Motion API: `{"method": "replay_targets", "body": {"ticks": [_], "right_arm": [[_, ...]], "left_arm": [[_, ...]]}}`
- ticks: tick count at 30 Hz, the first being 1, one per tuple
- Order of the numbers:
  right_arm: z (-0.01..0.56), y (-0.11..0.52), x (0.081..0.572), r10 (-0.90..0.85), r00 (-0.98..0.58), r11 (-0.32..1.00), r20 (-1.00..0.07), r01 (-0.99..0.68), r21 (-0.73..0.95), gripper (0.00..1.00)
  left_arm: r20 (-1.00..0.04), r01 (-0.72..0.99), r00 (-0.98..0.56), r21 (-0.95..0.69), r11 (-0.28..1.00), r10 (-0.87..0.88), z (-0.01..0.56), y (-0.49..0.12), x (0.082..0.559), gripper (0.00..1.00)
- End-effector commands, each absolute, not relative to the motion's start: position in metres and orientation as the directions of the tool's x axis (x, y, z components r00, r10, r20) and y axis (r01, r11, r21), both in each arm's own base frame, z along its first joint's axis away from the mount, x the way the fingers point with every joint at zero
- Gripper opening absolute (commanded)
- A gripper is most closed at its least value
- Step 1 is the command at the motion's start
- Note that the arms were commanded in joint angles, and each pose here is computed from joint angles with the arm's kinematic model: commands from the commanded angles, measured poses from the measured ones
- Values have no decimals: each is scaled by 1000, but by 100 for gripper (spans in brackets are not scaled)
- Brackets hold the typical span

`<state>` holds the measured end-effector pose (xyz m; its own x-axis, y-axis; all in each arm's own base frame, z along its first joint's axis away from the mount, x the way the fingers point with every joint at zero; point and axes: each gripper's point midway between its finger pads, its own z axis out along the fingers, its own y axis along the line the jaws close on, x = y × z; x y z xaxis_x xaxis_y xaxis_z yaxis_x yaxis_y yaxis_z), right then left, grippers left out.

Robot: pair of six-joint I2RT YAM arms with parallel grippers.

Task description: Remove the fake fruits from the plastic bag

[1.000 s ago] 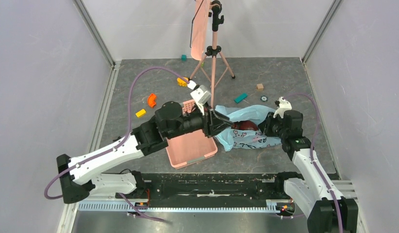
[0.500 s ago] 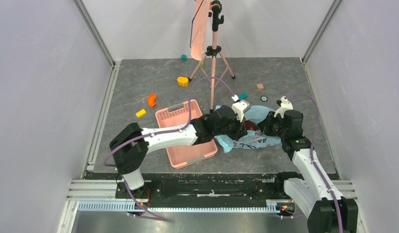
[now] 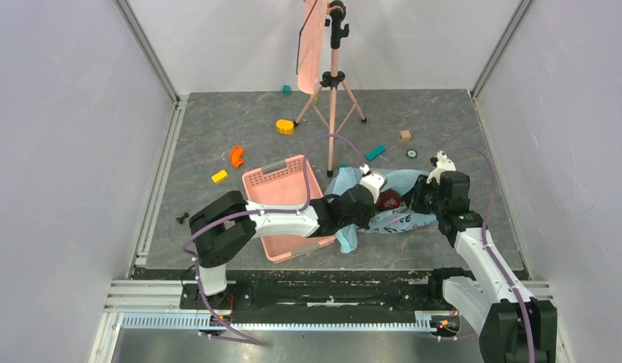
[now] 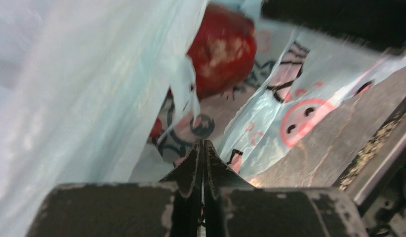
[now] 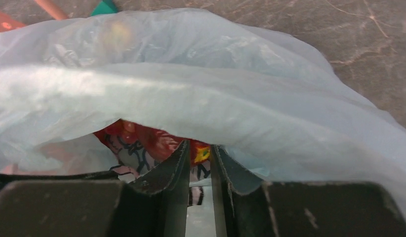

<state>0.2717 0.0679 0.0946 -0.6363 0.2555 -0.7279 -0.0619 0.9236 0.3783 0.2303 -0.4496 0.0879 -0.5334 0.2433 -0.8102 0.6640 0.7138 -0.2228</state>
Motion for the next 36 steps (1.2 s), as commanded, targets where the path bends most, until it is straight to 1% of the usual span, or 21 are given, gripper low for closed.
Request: {"method": "replay_targets", "body": {"ticks": [1, 5, 6, 8, 9, 12, 16, 19, 27, 34, 36], "right_arm": [[81, 46, 268, 267, -650, 950, -712, 53, 307, 24], [75, 33, 262, 266, -662, 960, -700, 118, 253, 28], [76, 33, 262, 263, -663, 961, -701, 114, 252, 30], [85, 44, 265, 237, -650, 959, -722, 37, 282, 34], [91, 55, 266, 223, -640, 950, -735, -27, 312, 38], [106, 81, 267, 216, -605, 904, -766, -172, 391, 55], [114, 91, 268, 181, -580, 890, -794, -247, 383, 72], [117, 94, 272, 135, -561, 896, -817, -284, 343, 80], [99, 110, 282, 6, -613, 909, -790, -325, 260, 89], [82, 114, 301, -49, -637, 945, -769, -278, 171, 99], [76, 112, 305, -54, -646, 952, -761, -264, 156, 99]], "left_arm": [[-791, 647, -546, -188, 739, 276, 47, -442, 219, 2], [-763, 636, -579, -203, 745, 286, 23, -440, 204, 2], [-761, 635, -581, -204, 745, 287, 21, -440, 202, 2], [-758, 632, -586, -206, 747, 286, 18, -439, 201, 2], [-760, 633, -584, -207, 746, 285, 19, -439, 201, 2], [-764, 633, -582, -210, 745, 279, 21, -440, 202, 2], [-765, 635, -580, -211, 743, 280, 21, -442, 201, 2], [-765, 641, -580, -218, 736, 279, 21, -443, 200, 2], [-766, 656, -579, -234, 718, 280, 23, -446, 197, 2], [-770, 667, -571, -232, 708, 286, 25, -447, 196, 2], [-770, 669, -570, -232, 707, 287, 26, -446, 196, 2]]}}
